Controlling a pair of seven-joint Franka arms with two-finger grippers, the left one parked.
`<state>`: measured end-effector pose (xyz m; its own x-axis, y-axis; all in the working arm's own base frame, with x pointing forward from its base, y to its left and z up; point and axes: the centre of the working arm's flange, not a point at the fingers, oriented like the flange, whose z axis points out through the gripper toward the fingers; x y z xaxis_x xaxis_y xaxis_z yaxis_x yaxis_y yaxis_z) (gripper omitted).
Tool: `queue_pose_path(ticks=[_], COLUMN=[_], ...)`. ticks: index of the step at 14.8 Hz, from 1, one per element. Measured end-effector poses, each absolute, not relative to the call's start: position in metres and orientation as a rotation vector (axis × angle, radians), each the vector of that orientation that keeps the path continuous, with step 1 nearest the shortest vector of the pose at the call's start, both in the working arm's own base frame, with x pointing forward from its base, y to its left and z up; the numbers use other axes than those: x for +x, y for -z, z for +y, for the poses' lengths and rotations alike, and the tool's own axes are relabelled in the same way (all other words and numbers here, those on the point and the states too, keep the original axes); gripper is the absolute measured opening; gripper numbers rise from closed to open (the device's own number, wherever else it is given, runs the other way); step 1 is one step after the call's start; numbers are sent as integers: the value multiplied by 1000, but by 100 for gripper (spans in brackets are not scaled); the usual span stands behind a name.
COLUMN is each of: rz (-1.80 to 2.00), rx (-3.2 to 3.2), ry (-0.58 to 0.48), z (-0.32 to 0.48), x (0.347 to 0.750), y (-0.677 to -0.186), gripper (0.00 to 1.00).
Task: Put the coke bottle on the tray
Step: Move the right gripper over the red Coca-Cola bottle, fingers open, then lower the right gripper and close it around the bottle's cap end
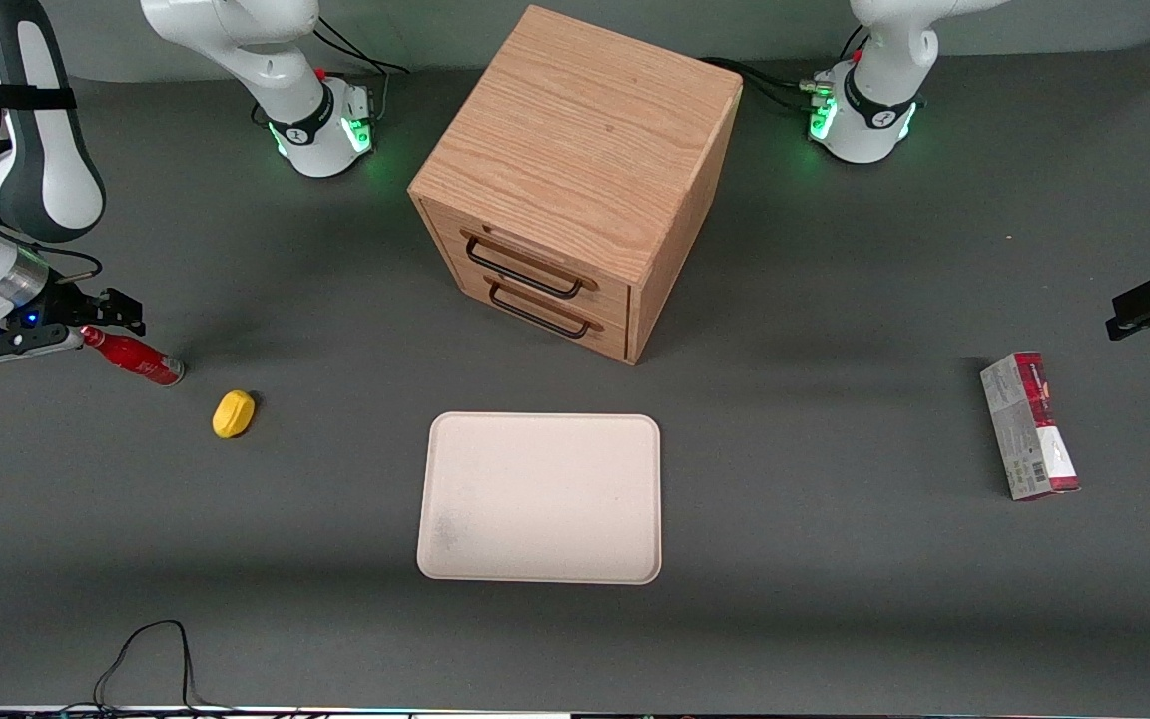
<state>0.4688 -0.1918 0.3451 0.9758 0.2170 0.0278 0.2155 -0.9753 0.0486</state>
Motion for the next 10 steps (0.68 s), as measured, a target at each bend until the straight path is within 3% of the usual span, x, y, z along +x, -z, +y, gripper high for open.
queue_pose_path(ticks=[10], rz=[318], rx=[3090], ry=[-23], z=[-198], x=[464], y=[-345], gripper=[100])
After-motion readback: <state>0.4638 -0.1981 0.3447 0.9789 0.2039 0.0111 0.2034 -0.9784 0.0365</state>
